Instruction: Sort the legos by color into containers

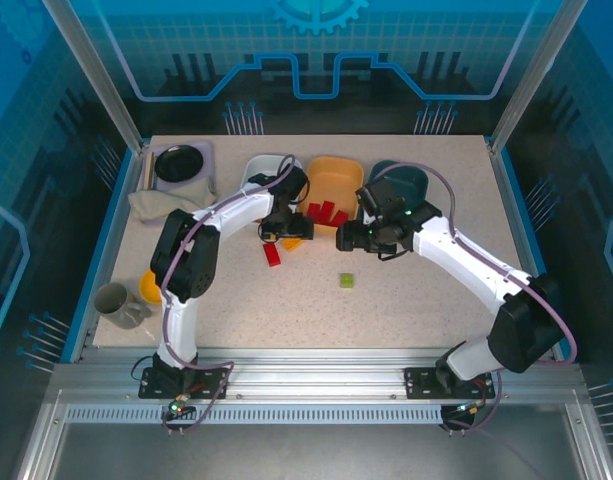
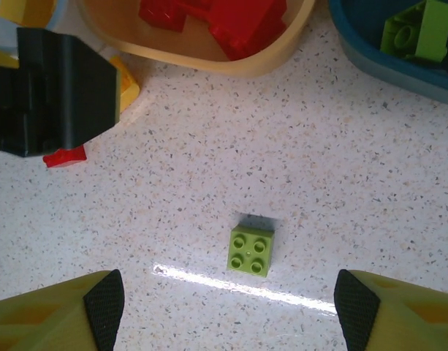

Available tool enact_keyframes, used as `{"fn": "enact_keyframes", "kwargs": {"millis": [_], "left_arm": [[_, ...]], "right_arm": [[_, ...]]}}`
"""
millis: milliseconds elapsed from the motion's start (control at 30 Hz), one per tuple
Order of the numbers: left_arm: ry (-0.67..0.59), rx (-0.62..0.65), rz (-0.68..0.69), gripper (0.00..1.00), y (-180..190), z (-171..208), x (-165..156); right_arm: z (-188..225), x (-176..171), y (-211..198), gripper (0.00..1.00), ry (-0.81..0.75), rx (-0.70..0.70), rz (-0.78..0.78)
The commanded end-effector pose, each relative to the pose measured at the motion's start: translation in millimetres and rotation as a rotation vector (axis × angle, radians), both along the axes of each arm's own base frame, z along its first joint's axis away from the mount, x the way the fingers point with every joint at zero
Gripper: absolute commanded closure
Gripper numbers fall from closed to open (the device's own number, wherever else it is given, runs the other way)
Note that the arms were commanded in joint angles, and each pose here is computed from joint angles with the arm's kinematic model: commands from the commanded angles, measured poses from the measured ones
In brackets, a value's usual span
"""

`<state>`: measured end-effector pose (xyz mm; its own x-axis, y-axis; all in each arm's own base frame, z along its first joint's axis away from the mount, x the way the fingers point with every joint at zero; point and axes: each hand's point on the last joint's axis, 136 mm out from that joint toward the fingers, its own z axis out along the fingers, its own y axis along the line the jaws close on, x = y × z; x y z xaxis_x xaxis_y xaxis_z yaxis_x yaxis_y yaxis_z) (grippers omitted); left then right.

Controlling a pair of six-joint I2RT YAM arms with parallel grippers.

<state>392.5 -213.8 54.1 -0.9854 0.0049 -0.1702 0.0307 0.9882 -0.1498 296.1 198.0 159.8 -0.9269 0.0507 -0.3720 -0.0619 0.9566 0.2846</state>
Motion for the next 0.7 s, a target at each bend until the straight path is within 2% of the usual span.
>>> {"fn": "enact_keyframes", "kwargs": {"millis": [0,167,333,500,667], "left_arm": [[0.02,0.052,-0.047,0.17,4,-12,5],[0.036,0.047,-0.059,0.2,0,-21,1],[0.047,0.049,-0.09,0.28,-12,-32,-9],[0.041,0.056,-0.088,0.43,-18,-33,-16],[0.043,0.087,-0.062,0.5,-14,-39,-19]], "right_arm": [[10,-3,7,0.22,-0.019,0.052,-0.008],[16,-1,7,0.22,-0.028,0.053,-0.012],[16,-1,7,0.23,-0.027,0.056,-0.016],[15,-2,6,0.23,-0.024,0.051,-0.02],[16,-2,6,0.24,-0.026,0.053,-0.023]]}}
